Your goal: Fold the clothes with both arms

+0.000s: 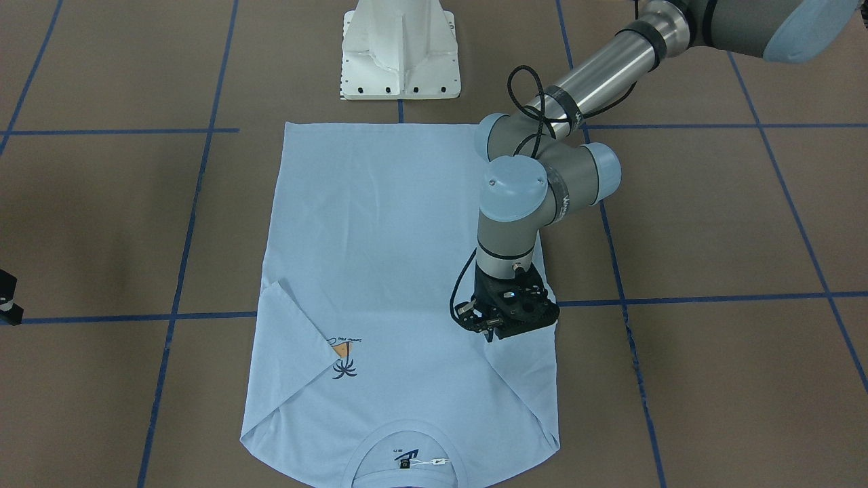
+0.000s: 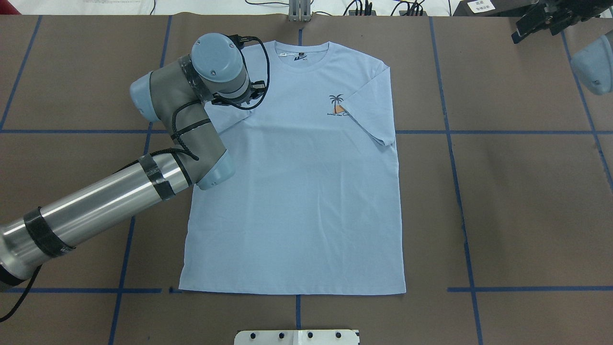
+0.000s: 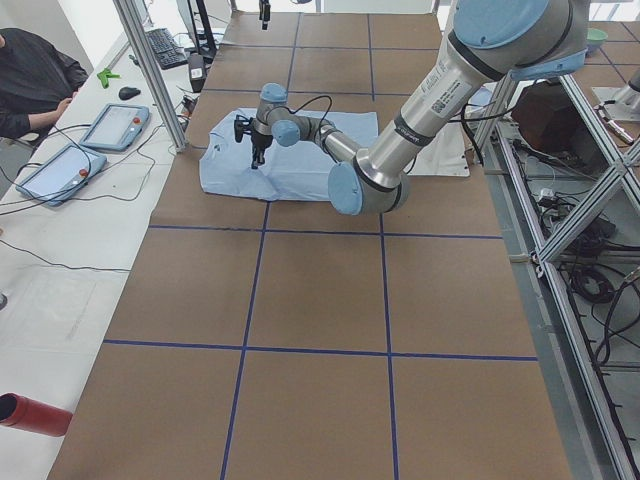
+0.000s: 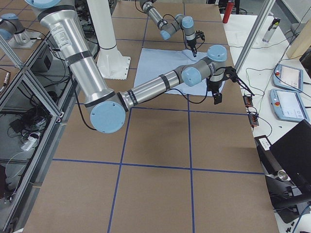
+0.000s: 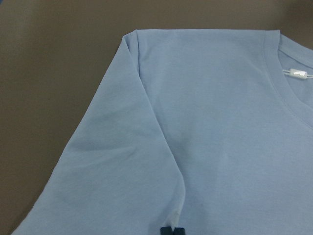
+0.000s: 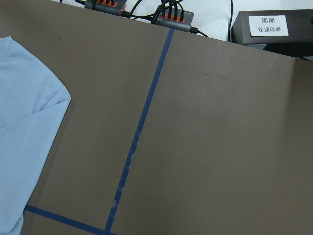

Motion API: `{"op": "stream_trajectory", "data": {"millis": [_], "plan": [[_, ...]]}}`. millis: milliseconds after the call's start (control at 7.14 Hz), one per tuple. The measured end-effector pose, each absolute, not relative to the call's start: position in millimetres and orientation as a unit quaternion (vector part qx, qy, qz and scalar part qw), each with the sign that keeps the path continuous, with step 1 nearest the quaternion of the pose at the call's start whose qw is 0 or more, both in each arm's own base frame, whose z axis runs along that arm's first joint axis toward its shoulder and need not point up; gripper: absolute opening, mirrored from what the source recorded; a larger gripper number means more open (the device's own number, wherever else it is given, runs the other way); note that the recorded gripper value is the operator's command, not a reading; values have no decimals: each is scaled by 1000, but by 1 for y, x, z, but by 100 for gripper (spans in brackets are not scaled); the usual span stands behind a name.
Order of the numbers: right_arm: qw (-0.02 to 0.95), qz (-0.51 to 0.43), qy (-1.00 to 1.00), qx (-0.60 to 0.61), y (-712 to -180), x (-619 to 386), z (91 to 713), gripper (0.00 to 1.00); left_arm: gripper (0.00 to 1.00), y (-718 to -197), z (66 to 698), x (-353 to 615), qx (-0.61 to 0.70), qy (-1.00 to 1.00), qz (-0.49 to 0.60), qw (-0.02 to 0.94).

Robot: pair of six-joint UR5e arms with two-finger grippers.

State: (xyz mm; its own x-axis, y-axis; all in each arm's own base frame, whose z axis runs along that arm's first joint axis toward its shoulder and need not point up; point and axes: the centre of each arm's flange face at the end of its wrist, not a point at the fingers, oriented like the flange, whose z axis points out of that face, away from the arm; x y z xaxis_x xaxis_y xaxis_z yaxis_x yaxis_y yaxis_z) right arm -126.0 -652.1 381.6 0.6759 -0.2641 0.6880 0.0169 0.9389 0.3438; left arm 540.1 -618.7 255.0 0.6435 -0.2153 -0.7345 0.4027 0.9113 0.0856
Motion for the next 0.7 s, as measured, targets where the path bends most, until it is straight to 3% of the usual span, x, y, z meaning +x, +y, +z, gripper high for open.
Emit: {"op": "stream_trajectory", "data": {"millis": [280, 700], "plan": [[901, -52, -405, 144, -635, -161, 362, 100, 100, -606, 244, 527, 133, 401, -154, 893], [900, 28, -413, 137, -528, -260, 310, 100, 100, -543, 255, 462, 149, 443, -113, 877]]}}
